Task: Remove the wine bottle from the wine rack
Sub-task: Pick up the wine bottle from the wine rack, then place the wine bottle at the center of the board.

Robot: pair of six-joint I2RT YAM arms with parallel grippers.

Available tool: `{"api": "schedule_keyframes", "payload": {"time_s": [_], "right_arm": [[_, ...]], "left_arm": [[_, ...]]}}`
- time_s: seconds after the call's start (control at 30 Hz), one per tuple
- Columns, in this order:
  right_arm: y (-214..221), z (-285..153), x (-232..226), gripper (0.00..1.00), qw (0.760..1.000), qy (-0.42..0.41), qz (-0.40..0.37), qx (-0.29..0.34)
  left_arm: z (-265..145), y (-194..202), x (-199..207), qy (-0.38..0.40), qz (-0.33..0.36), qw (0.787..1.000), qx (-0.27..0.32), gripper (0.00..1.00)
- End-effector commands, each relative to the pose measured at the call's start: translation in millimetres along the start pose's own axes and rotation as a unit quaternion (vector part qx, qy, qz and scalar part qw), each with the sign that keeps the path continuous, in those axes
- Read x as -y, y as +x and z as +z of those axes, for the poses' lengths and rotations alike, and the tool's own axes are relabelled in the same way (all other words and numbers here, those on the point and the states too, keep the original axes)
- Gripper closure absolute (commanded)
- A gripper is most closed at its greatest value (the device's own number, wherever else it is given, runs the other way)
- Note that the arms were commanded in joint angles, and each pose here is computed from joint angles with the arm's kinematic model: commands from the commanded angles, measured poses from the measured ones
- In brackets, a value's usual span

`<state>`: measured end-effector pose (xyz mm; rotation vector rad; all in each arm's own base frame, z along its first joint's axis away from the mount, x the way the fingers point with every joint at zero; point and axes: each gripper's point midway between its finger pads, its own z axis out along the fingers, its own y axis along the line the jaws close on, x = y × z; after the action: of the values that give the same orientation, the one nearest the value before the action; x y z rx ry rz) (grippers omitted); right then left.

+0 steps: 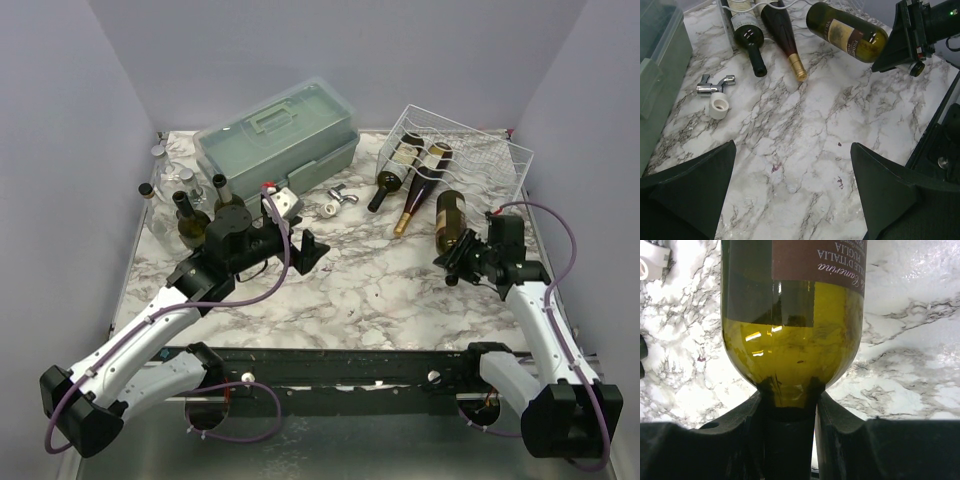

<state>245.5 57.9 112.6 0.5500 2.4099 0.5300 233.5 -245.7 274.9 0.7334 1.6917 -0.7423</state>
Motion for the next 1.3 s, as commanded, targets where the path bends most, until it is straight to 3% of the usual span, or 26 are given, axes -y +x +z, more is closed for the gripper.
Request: {"api": "schedule_keyframes", "payload": {"time_s": [0.0,0.3,0.87,1.27], "right_arm": [[-28.7,-23.5,-29.0,1.0,0.997,-0.053,-0.025,0.058],[-14.7,-33.3,-32.5,1.0,0.997,-0.067,-0.025,0.038],[-20.1,-49.4,-56.6,1.0,0.989,-0.113,-0.095,0.005],[-13.0,-56.4,-83.4,1.0,0.967,-0.193,-0.16,-0.051]], "left_arm": [[-3.8,-5.2,16.6,0.041,0.016,0.999,0.02,0.01],[-6.0,-6.4,26.6,0.063,0.028,0.997,0.028,0.01],[-8.0,6.7,62.7,0.149,0.089,0.984,0.041,0.01],[-12.2,20.7,82.7,0.202,0.147,0.967,0.057,0.01]]}}
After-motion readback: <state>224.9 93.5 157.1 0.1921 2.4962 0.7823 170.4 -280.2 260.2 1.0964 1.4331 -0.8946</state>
